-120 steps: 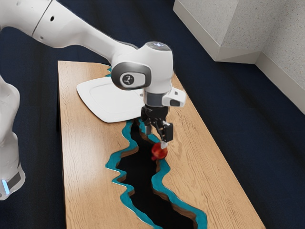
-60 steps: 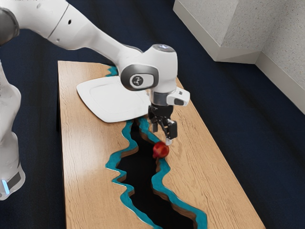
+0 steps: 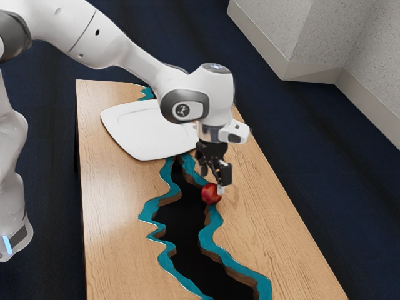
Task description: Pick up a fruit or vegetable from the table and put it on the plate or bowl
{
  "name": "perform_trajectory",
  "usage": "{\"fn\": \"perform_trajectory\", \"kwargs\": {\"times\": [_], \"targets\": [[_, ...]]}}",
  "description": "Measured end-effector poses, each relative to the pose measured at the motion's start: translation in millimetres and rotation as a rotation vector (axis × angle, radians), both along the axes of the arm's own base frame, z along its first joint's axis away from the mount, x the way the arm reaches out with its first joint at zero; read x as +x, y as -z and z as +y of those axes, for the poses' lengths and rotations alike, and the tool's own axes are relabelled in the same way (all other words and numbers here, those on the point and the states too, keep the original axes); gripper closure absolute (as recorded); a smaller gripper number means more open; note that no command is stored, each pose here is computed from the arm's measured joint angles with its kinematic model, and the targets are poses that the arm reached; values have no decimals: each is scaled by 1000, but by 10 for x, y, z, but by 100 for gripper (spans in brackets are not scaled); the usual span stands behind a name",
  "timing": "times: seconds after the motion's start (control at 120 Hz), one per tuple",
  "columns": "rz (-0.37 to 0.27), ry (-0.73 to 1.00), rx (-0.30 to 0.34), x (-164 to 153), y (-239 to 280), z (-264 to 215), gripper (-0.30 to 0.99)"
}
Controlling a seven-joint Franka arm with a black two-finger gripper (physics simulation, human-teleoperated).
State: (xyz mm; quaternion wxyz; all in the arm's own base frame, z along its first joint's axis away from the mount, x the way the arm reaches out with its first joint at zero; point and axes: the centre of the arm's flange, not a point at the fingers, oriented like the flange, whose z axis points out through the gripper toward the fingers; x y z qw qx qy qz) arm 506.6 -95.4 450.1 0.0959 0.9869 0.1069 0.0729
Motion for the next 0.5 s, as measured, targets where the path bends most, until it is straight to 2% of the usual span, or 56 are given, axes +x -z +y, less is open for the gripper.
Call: {"fn": "perform_trajectory", "kwargs": {"times": [0.25,0.5], "targets": [[42,-8,6,29,261,-33,0],[49,-18,13,119,374,-32,9]]}}
